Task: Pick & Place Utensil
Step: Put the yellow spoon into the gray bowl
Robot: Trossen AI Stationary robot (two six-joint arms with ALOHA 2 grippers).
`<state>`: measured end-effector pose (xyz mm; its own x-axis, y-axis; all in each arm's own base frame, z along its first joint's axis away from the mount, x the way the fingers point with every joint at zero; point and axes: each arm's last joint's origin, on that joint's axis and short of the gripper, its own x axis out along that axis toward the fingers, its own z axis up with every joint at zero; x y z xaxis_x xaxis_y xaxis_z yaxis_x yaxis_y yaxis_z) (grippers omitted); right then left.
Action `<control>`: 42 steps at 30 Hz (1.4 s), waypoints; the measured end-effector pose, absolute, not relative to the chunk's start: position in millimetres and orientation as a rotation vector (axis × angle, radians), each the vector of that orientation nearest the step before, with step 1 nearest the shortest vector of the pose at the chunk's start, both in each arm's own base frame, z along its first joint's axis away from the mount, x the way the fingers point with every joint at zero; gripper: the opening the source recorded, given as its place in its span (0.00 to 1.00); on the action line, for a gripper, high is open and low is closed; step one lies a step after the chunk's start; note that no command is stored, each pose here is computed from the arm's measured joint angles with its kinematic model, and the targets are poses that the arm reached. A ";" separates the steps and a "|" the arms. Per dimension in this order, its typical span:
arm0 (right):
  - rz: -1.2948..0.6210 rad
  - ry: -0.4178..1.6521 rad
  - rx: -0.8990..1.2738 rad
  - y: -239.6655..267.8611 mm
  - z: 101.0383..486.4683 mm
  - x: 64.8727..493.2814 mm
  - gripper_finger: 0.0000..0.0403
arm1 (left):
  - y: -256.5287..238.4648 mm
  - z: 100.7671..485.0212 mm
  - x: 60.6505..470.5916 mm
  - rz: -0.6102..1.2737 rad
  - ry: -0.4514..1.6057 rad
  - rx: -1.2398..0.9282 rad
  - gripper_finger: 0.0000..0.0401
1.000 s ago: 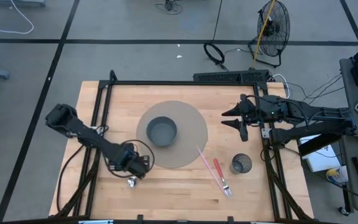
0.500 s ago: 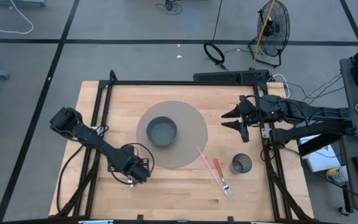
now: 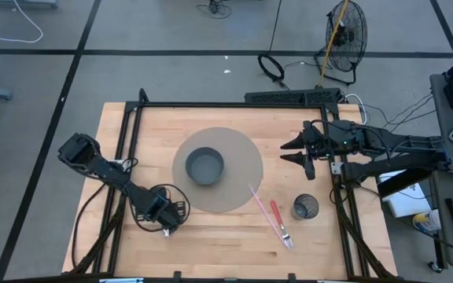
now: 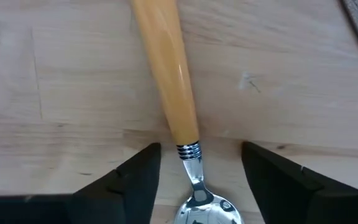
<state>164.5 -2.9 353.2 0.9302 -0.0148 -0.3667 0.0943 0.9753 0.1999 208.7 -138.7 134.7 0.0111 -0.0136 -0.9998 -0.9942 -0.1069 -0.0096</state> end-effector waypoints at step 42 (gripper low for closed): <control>-0.056 0.372 0.213 -2.9 353.2 164.5 0.38 | -134.8 134.2 203.9 1.291 1.116 -1.201 0.10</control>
<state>164.5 -2.9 353.2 0.9302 -0.0157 -0.3667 0.0938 0.9760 0.1964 203.9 -134.8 134.2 0.0009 0.0783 -0.9969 -0.9978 -0.0666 -0.0061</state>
